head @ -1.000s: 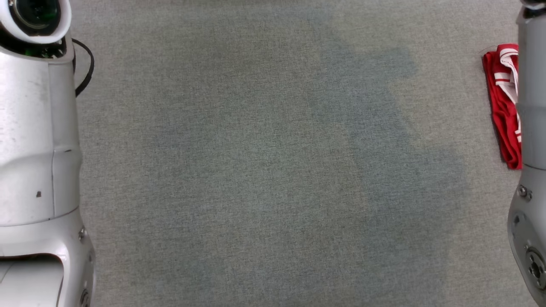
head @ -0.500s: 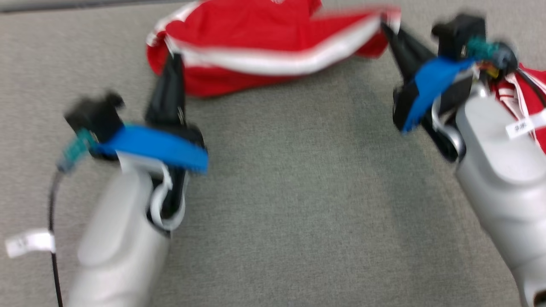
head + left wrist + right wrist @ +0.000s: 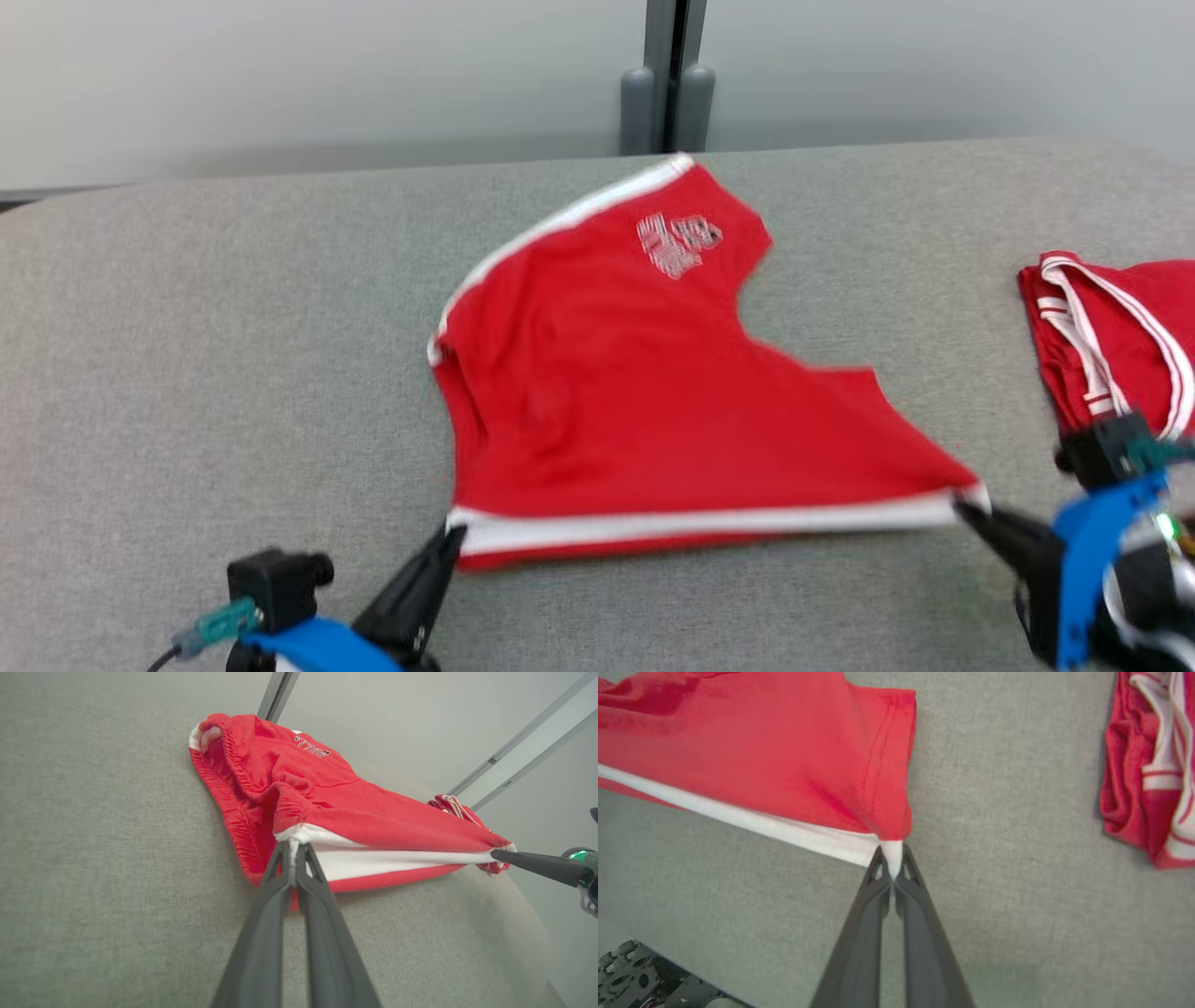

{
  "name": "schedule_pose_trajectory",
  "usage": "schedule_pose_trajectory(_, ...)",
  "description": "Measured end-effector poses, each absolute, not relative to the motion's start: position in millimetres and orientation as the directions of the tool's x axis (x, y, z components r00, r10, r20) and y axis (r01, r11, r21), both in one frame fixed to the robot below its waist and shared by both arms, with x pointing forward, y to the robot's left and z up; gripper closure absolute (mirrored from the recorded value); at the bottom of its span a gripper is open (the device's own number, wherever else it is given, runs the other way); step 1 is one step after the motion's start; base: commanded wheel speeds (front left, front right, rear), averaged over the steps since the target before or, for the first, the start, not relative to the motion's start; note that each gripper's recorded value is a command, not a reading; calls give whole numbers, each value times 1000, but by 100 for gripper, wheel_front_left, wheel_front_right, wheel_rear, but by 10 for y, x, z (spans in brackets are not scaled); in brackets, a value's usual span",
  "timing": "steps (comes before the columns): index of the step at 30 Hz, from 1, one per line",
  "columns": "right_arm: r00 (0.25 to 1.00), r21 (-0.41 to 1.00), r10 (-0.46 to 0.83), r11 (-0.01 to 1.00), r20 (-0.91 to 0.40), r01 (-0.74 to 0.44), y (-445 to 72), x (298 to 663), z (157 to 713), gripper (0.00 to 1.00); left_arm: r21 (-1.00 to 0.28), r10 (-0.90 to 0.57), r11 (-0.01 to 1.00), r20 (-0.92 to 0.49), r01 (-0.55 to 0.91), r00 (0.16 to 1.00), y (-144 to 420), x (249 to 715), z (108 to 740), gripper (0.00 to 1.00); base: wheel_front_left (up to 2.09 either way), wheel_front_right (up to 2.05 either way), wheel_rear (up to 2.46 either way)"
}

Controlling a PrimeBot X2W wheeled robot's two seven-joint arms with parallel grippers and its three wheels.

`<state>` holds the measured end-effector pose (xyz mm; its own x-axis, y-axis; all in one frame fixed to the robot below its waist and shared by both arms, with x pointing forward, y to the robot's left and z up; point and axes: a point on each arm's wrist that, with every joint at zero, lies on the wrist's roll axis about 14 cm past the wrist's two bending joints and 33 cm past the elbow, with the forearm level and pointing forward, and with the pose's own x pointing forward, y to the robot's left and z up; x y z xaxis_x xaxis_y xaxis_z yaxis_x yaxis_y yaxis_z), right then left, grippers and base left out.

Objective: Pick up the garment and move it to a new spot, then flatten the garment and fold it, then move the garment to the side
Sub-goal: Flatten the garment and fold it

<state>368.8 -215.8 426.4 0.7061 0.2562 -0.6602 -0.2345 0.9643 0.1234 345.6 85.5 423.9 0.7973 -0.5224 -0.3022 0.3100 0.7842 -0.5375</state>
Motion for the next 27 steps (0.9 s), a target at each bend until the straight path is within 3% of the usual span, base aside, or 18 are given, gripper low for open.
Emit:
schedule_pose_trajectory(6,618,153,168,985,-768,-78,-2247,2939,4267,100,-588,-583,758,-415,283,699,838,2950,4259,100,0,0,0)
schedule_pose_trajectory(10,613,112,98,994,-784,-17,-2261,2755,4482,100,-628,-611,733,-438,262,659,811,2792,4362,100,0,0,0)
schedule_pose_trajectory(19,738,8,127,987,-663,-163,-2112,3363,4891,100,-573,-596,747,-351,337,722,804,3088,4577,100,0,0,0)
schedule_pose_trajectory(27,775,-63,185,959,-605,-278,-1966,4179,4903,100,-556,-530,761,-238,334,814,754,3626,4677,100,0,0,0)
